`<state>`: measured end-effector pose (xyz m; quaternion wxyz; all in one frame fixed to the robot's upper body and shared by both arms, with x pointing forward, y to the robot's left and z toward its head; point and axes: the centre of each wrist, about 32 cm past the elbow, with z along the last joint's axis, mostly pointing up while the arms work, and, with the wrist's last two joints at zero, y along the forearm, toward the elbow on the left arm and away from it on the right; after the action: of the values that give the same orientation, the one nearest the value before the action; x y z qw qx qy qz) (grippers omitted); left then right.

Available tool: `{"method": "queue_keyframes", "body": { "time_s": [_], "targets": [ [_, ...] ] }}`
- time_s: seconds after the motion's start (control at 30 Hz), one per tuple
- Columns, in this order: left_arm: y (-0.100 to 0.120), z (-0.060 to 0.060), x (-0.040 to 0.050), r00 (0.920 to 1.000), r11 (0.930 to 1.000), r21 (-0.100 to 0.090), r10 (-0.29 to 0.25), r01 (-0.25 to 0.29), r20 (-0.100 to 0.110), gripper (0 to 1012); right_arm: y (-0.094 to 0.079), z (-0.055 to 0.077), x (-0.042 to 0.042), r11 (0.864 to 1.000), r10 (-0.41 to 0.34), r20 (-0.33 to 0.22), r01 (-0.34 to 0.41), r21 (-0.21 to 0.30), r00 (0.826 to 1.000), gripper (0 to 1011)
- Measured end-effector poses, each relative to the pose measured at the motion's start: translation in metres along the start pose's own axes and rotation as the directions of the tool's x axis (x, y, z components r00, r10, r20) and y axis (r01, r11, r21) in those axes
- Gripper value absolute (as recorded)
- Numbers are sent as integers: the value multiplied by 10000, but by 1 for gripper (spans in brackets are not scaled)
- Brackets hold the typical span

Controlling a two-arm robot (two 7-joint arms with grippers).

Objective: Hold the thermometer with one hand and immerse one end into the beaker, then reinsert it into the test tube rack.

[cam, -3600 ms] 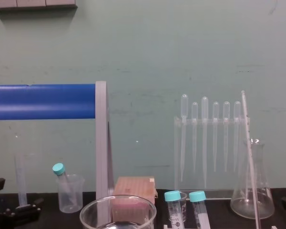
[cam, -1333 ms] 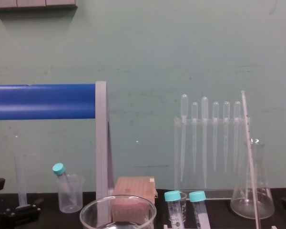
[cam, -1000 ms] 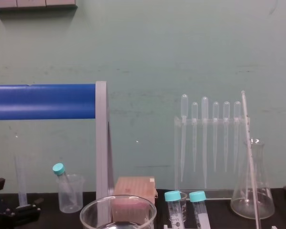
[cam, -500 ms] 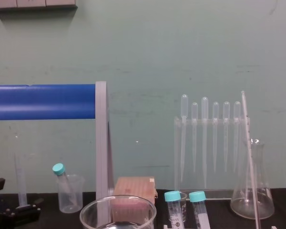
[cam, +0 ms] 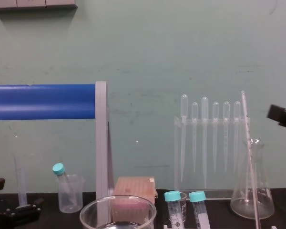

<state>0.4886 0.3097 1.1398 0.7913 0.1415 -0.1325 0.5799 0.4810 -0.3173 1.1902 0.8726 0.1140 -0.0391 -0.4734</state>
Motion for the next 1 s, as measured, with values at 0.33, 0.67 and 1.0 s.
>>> {"method": "queue_keyframes", "body": {
  "time_s": [0.33,0.67,1.0],
  "targets": [
    [0,0,0,10000,10000,0,0,0,0,1008,267,-65,17,9984,459,-1124,-492,-266,9926,1003],
    [0,0,0,10000,10000,0,0,0,0,1008,457,-123,64,9973,482,-2100,-586,-437,9765,1003],
    [0,0,0,10000,10000,0,0,0,0,1008,585,-166,123,9968,391,-2312,-539,-582,9721,1003]
  ]
}}
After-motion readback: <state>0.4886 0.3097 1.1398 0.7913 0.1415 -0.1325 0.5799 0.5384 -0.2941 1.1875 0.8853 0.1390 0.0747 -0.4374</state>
